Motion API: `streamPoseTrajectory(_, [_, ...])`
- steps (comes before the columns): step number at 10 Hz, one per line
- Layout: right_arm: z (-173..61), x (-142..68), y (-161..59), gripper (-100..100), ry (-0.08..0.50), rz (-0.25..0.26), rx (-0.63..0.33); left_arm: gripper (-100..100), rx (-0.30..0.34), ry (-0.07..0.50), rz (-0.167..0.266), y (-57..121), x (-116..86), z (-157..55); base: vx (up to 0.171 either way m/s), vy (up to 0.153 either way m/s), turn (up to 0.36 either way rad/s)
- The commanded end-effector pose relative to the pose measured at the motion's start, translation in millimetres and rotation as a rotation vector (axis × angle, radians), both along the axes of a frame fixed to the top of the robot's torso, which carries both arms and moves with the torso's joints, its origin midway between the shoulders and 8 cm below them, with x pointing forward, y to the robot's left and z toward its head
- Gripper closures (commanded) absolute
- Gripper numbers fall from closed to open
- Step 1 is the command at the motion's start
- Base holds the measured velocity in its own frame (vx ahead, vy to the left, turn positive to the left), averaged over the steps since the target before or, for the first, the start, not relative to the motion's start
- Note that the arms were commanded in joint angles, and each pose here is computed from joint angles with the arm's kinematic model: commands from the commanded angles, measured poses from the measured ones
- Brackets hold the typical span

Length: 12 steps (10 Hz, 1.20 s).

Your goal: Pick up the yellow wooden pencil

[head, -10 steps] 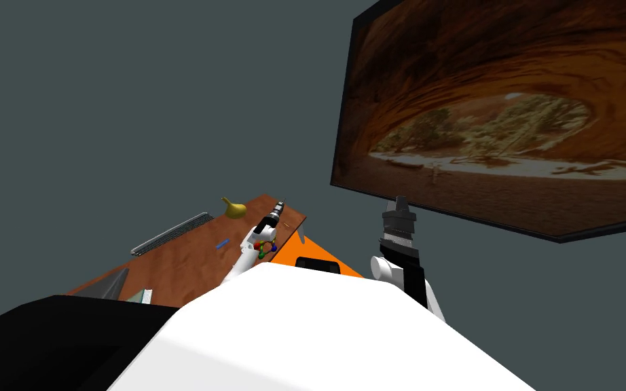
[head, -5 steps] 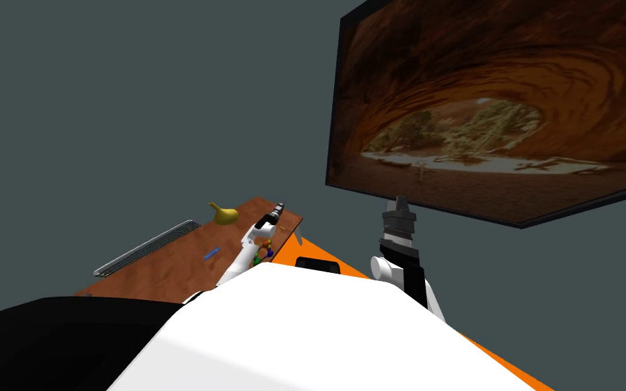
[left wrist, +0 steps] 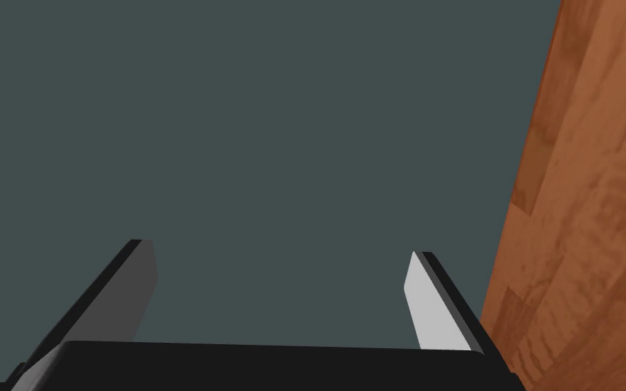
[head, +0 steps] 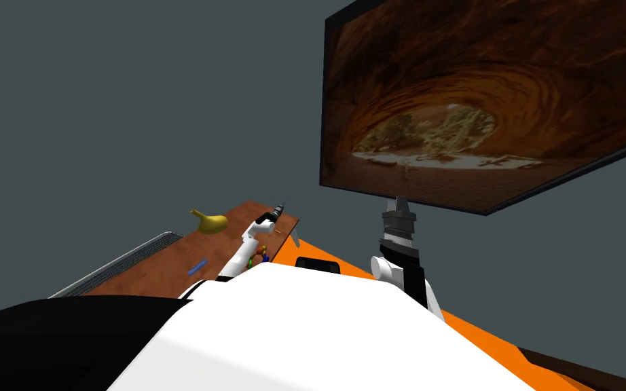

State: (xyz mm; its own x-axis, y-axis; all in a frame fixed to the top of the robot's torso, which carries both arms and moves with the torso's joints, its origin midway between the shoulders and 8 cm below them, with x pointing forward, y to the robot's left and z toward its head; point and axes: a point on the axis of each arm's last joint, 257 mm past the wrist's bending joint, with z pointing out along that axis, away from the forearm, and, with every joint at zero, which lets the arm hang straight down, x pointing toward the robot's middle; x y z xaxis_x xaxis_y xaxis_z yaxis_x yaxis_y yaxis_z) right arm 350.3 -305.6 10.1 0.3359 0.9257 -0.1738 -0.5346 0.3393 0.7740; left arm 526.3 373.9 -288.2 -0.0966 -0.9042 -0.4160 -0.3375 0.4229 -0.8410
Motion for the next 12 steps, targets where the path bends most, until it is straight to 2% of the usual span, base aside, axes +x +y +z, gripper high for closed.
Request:
streamPoseTrajectory(1, [0, 0, 0, 0, 0.000, 0.000, 0.000, -100, -0.003, 0.051, 0.004, 3.8, -3, -11, 0.010, 0.019, -0.112])
streamPoseTrajectory(2, [0, 0, 0, 0, 0.000, 0.000, 0.000, -100, -0.003, 0.064, 0.005, 3.8, -4, -15, 0.004, 0.008, 0.014])
streamPoseTrajectory(3, [0, 0, 0, 0, 0.000, 0.000, 0.000, -100, -0.009, 0.119, 0.011, 12.3, -3, -28, 0.008, 0.009, -0.153])
streamPoseTrajectory(4, [0, 0, 0, 0, 0.000, 0.000, 0.000, -100, -0.011, 0.142, 0.013, 12.7, -6, -34, 0.007, 0.014, -0.105])
streamPoseTrajectory(5, [0, 0, 0, 0, 0.000, 0.000, 0.000, -100, -0.019, 0.186, 0.021, 21.7, -6, -45, 0.003, 0.016, -0.185])
streamPoseTrajectory(6, [0, 0, 0, 0, 0.000, 0.000, 0.000, -100, -0.021, 0.215, 0.021, 21.4, -10, -52, 0.005, 0.021, -0.089])
streamPoseTrajectory(7, [0, 0, 0, 0, 0.000, 0.000, 0.000, -100, -0.030, 0.260, 0.027, 28.8, -11, -62, 0.005, 0.024, -0.143])
streamPoseTrajectory(8, [0, 0, 0, 0, 0.000, 0.000, 0.000, -100, -0.033, 0.291, 0.030, 30.0, -16, -70, 0.004, 0.024, -0.070])
streamPoseTrajectory(9, [0, 0, 0, 0, 0.000, 0.000, 0.000, -100, -0.033, 0.297, 0.030, 29.9, -17, -71, 0.001, 0.011, 0.015])
streamPoseTrajectory(10, [0, 0, 0, 0, 0.000, 0.000, 0.000, -100, -0.046, 0.353, 0.039, 38.0, -21, -84, -0.001, 0.012, -0.147])
streamPoseTrajectory(11, [0, 0, 0, 0, 0.000, 0.000, 0.000, -100, -0.048, 0.374, 0.040, 38.1, -25, -88, 0.000, 0.020, -0.075])
streamPoseTrajectory(12, [0, 0, 0, 0, 0.000, 0.000, 0.000, -100, -0.060, 0.418, 0.045, 44.0, -28, -96, -0.003, 0.025, -0.095])
